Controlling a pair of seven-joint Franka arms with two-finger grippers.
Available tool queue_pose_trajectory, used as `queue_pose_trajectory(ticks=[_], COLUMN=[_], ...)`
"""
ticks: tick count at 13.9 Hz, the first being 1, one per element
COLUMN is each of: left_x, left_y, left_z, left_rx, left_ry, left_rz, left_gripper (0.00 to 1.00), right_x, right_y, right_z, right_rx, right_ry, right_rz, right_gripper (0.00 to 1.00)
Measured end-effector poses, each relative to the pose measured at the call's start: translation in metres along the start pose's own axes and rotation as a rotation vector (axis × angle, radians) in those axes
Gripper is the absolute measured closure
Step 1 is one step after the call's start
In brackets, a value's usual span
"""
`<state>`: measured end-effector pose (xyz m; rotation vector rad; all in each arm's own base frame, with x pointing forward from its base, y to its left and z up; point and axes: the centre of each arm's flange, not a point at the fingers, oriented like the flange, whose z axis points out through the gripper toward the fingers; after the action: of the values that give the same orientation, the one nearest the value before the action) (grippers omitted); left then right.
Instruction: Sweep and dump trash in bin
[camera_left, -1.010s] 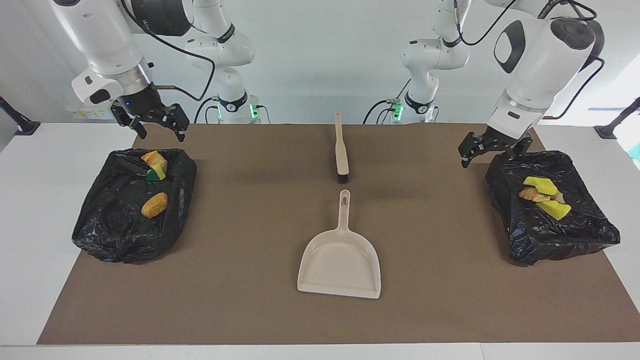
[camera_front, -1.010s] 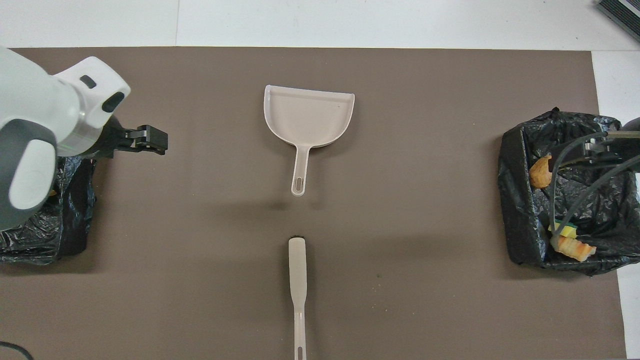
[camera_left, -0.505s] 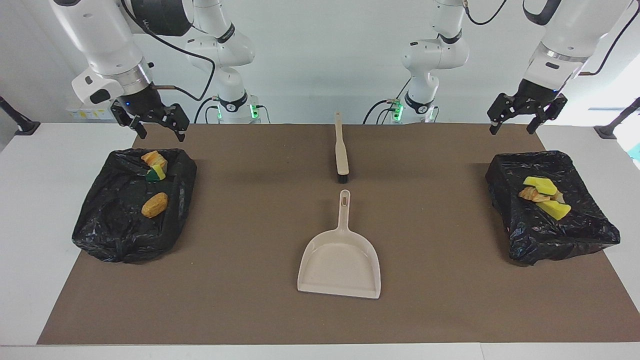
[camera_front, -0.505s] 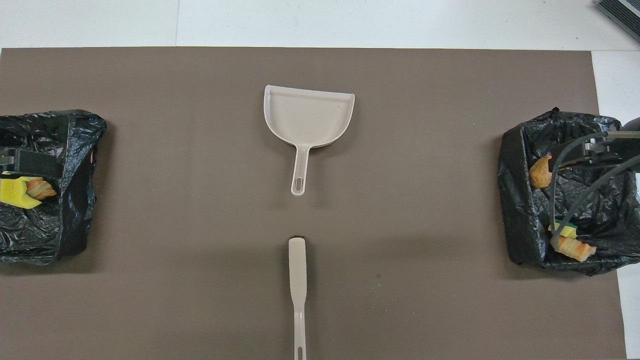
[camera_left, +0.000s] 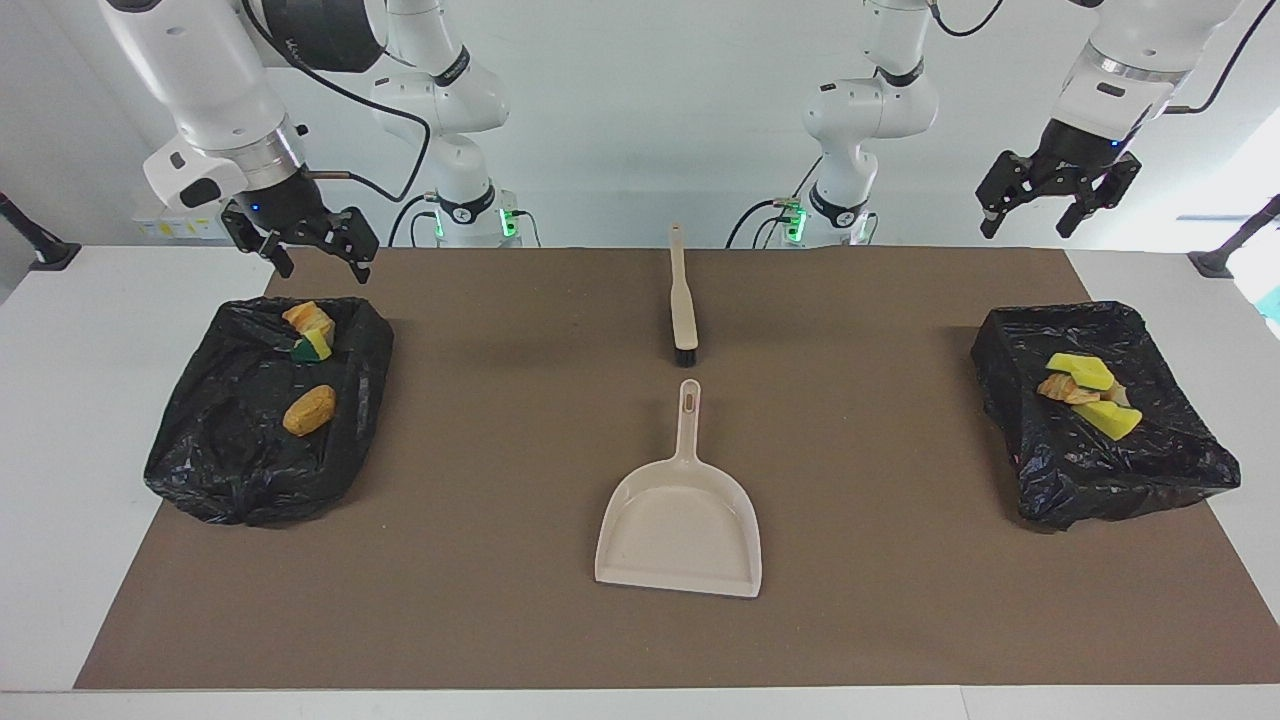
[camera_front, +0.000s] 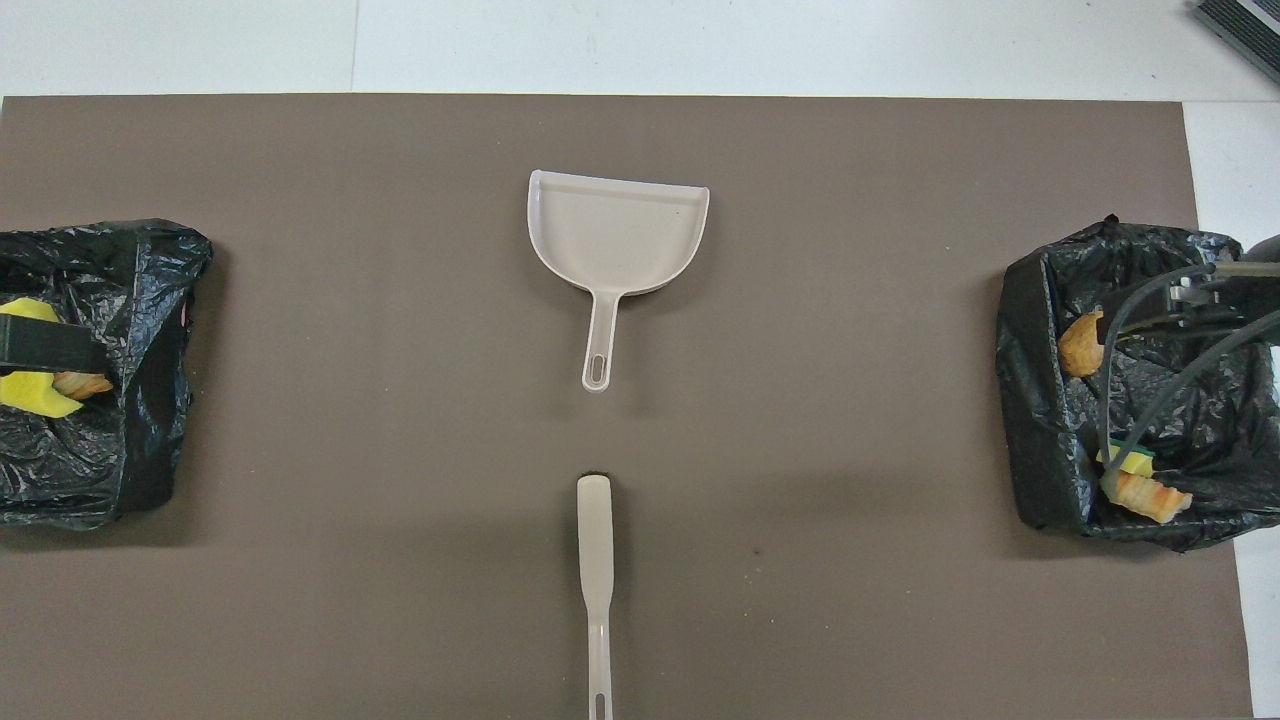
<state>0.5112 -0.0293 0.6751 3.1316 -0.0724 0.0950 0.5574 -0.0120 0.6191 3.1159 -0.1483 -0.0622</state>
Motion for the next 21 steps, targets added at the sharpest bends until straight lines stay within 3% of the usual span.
queue_pose_trajectory(ticks=[21], left_x=[-0.0066], left_y=[0.0014], left_z=[0.0005], left_rx=[0.001], left_ry=[-0.021], left_rz=[0.001], left_gripper=[0.0], right_x=[0.0002], right_y=[0.0008], right_z=[-0.0005], right_rx=[0.0], right_ry=[0.002], right_rz=[0.003], right_gripper=[0.0])
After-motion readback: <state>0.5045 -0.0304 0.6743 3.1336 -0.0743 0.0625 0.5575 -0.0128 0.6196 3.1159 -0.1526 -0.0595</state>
